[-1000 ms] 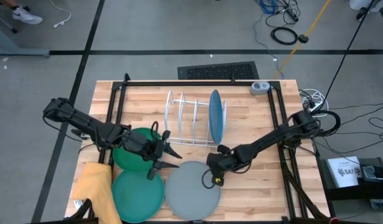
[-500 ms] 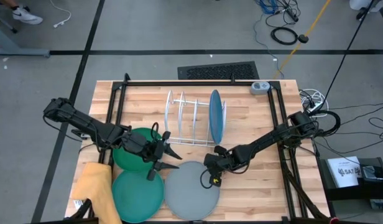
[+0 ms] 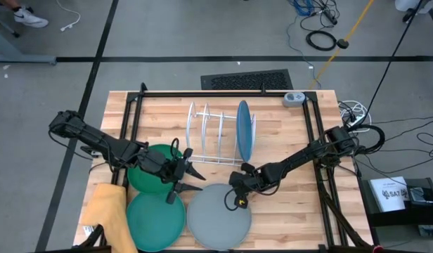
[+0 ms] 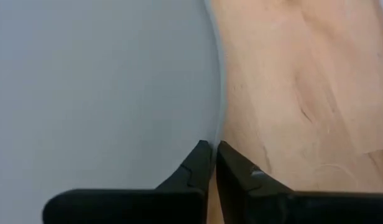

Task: Sort dishes
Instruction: Put the gray plate in the dish rack

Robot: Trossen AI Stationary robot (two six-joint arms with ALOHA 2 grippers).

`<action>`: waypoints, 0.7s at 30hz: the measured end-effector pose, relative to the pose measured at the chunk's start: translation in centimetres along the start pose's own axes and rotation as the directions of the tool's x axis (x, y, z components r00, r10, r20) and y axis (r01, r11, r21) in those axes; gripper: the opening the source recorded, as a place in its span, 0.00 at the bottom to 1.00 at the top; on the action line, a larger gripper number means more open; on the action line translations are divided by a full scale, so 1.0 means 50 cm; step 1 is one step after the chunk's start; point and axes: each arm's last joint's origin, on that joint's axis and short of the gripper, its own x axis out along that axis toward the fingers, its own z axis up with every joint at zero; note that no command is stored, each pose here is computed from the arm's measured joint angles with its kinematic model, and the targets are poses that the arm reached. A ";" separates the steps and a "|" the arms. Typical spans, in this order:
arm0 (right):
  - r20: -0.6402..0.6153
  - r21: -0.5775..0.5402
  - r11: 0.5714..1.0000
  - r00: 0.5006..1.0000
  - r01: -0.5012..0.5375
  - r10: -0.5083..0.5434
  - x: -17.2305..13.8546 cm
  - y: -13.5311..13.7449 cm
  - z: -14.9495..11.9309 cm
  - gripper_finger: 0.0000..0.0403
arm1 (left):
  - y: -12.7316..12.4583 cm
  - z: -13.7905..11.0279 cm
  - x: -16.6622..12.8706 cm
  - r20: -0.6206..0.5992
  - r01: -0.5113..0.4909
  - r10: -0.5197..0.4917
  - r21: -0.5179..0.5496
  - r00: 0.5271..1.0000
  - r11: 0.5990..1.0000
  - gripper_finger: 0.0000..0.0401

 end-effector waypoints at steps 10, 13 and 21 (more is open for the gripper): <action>0.067 -0.071 0.997 0.997 0.039 -0.034 -0.031 0.000 0.011 0.00 | 0.004 -0.007 0.000 -0.035 -0.056 0.056 -0.002 0.998 0.998 0.39; 0.093 -0.103 0.993 0.995 0.057 -0.047 -0.047 0.002 0.015 0.00 | 0.008 -0.024 0.001 -0.090 -0.096 0.096 0.003 0.991 0.995 0.39; 0.221 -0.201 0.973 0.973 0.110 -0.064 -0.105 0.013 0.033 0.00 | 0.023 -0.081 0.039 -0.281 -0.181 0.142 -0.117 0.949 0.977 0.39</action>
